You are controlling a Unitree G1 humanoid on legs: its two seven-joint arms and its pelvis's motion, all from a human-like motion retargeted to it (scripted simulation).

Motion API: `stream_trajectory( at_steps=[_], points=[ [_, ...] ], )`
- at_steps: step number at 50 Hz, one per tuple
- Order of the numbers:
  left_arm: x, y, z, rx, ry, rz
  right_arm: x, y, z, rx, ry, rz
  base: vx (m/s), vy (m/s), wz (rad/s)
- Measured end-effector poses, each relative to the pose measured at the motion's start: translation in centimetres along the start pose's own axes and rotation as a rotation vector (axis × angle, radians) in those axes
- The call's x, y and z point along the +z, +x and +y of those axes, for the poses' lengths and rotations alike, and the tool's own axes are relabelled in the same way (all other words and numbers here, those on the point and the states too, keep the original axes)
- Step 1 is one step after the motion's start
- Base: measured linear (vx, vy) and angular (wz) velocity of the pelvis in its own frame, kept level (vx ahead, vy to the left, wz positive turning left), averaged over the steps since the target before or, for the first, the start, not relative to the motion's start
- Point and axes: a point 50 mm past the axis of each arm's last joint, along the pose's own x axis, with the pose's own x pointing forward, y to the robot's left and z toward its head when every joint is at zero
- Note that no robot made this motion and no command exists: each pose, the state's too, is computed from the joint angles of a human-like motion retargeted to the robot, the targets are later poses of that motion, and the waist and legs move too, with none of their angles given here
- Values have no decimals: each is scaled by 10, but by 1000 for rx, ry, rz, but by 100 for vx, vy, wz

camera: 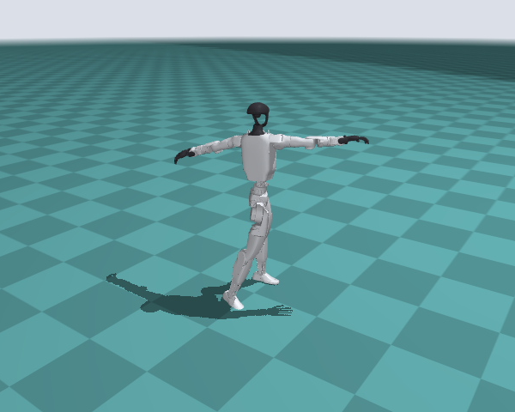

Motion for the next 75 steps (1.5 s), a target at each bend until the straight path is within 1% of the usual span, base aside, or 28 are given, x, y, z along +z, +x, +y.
stream_trajectory(
  at_steps=[5, 10, 20, 32, 43, 55, 60, 65, 69, 75],
  points=[
    [-45, -1, 0, -34, -85, 125, 39, 4, -11, -6, 25, -74, 0, 8, 102],
    [-57, -1, -1, -67, -121, 134, 63, 5, -21, -16, 44, -121, 0, 7, 85],
    [-55, -1, -13, -119, -127, 108, 92, 3, -35, -37, 1, -193, 0, 2, 15],
    [-30, -1, -29, -170, -92, 29, 81, 5, -41, -57, -3, -152, 2, 0, -82],
    [18, -2, -31, -156, -29, -92, 41, 7, -47, -76, -5, -44, 1, -1, -133],
    [101, -16, 0, -47, -14, -312, -24, 3, -42, -37, 32, 138, 1, -2, -150],
    [133, -27, 5, -16, -27, -415, -42, 0, -36, -34, 67, 184, 0, -5, -147],
    [161, -38, -7, -32, -4, -503, -63, -6, -11, 17, 97, 253, 2, -5, -126],
    [183, -50, -23, -61, 39, -573, -88, -17, 22, 105, 119, 335, 2, -4, -115],
    [219, -73, -39, -89, 94, -686, -142, -51, 75, 249, 144, 497, 1, -6, -117]
  ],
)
